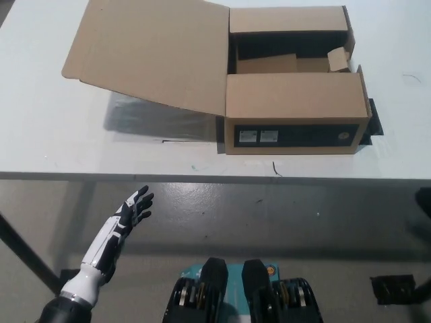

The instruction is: A small storage box is placed at the center of the table and the robot uses its right hand to slide under its lid and push it upwards to open it

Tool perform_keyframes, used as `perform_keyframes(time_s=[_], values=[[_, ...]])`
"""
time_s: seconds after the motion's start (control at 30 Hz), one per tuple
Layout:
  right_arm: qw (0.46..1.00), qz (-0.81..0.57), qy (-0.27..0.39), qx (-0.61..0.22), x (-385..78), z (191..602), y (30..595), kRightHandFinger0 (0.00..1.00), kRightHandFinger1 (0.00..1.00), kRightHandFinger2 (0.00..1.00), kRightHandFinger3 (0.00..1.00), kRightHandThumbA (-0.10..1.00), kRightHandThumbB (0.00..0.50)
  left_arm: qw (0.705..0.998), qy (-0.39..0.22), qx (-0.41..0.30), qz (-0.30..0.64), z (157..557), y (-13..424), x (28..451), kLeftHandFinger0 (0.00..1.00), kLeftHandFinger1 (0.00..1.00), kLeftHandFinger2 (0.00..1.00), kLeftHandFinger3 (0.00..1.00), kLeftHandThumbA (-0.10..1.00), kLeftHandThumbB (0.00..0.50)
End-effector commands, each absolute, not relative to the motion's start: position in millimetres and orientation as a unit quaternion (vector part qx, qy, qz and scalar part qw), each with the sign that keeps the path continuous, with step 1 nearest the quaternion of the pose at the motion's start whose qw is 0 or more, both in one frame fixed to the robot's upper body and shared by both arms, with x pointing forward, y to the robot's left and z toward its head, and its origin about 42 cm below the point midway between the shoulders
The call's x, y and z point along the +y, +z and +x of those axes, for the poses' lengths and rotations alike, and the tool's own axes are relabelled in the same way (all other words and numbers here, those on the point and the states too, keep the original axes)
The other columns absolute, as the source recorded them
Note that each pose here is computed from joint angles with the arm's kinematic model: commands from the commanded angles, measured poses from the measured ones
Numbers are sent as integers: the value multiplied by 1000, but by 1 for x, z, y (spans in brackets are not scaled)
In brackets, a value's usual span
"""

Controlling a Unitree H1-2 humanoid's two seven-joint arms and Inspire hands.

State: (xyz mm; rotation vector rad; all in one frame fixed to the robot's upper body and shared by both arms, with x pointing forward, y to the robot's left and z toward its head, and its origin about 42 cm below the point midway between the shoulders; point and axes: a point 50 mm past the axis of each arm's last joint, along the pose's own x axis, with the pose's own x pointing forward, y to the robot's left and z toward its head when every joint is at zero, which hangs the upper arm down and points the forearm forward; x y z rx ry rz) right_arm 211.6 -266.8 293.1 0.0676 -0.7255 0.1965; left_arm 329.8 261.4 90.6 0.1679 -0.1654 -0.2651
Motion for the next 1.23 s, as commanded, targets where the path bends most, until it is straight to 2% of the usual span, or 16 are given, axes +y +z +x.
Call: perform_keyframes(time_s=[0.0,0.17,0.33,0.37,0.47,0.53,0.7,0.87,1.2], values=[[917,-1,72,-392,-268,198,274,1000,1000,1000,1000,1000,361,979,-140,-126,77,330,103,262,1000,1000,1000,1000,1000,500],[949,1,64,-308,-268,218,211,1000,1000,1000,1000,1000,308,979,-140,-126,82,329,104,264,1000,1000,1000,1000,1000,500],[971,32,49,-233,-261,229,158,1000,1000,1000,1000,1000,314,979,-143,-124,81,326,100,262,1000,1000,1000,1000,1000,500],[977,38,47,-206,-260,231,145,1000,1000,1000,1000,1000,335,979,-143,-121,80,325,100,262,1000,1000,1000,1000,1000,500],[984,38,47,-170,-259,233,117,1000,1000,1000,1000,1000,278,980,-141,-120,79,321,96,262,1000,1000,1000,1000,1000,500],[983,70,62,-160,-258,237,104,1000,1000,1000,1000,1000,212,980,-140,-118,80,320,94,262,1000,1000,1000,1000,1000,500],[986,76,62,-133,-255,246,93,1000,1000,1000,1000,1000,232,980,-137,-118,82,317,92,264,1000,1000,1000,1000,1000,500],[987,77,61,-128,-254,251,90,1000,1000,1000,1000,1000,207,981,-131,-118,75,318,90,265,1000,1000,1000,1000,1000,500],[989,77,56,-114,-253,249,83,1000,1000,1000,1000,1000,217,983,-128,-109,74,311,84,266,1000,1000,1000,1000,1000,500]])
